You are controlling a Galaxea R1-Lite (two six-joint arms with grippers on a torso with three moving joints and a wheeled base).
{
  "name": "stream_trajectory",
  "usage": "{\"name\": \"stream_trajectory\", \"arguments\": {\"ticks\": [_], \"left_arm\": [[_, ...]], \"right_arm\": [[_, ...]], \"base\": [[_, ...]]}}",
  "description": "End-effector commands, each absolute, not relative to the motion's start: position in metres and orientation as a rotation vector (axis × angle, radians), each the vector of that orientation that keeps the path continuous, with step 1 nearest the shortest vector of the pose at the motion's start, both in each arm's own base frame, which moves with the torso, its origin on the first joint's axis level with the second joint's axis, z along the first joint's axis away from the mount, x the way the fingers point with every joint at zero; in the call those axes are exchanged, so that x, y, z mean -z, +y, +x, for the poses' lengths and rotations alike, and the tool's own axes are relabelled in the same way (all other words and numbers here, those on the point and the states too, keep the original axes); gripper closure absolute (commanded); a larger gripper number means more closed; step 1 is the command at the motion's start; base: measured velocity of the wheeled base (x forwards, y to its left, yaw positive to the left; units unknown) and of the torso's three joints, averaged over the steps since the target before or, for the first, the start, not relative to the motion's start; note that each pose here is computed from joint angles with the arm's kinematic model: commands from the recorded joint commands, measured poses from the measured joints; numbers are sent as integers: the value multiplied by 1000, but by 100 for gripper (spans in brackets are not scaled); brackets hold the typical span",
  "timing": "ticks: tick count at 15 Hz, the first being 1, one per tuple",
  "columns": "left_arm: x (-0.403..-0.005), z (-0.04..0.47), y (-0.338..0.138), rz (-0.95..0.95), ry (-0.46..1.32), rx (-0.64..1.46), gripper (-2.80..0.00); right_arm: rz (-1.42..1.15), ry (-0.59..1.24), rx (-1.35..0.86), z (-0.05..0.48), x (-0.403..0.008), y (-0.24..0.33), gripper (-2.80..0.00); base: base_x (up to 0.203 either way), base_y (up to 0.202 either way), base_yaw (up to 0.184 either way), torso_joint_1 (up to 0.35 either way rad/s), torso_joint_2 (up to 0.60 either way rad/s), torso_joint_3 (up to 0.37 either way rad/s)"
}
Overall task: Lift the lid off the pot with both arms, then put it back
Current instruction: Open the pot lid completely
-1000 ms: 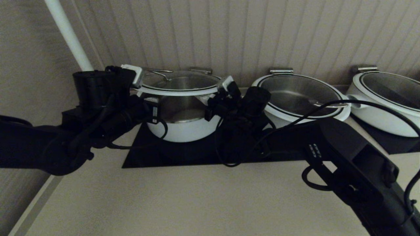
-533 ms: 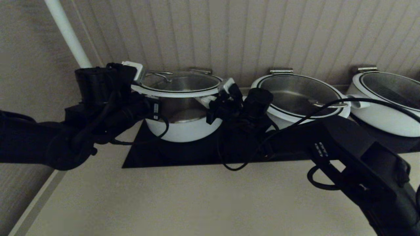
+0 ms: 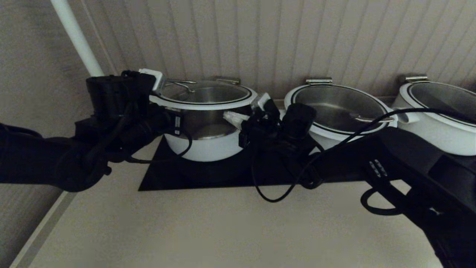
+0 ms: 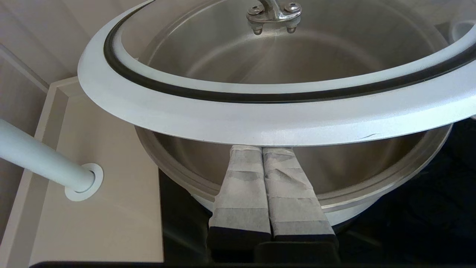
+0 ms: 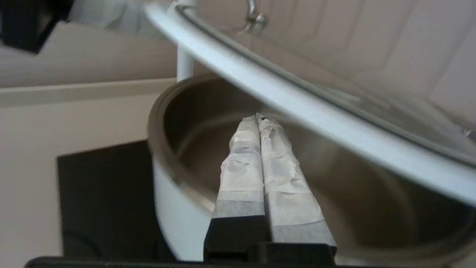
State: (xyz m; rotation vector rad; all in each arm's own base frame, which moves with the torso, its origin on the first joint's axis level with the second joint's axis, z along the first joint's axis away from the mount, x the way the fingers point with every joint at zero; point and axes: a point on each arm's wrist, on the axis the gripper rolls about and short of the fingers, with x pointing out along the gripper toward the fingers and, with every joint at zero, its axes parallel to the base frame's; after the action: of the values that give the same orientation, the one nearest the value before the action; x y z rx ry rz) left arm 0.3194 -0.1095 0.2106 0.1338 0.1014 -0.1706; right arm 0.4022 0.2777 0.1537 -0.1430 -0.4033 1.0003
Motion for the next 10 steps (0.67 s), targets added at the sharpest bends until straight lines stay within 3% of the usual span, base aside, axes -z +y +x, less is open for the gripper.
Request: {"name": "stream_trajectory", "arguments": {"ticks": [1, 10], "left_arm": [[-212, 319, -109, 133, 95, 169, 0], [-212, 319, -109, 135, 95, 168, 0]], "right_arm": [[-145, -395, -1005, 392, -157, 271, 0], [-148, -357, -1011, 374, -163, 259, 0]], "base": [[0, 0, 0, 0, 0, 0], [0, 0, 0, 0, 0, 0]]}}
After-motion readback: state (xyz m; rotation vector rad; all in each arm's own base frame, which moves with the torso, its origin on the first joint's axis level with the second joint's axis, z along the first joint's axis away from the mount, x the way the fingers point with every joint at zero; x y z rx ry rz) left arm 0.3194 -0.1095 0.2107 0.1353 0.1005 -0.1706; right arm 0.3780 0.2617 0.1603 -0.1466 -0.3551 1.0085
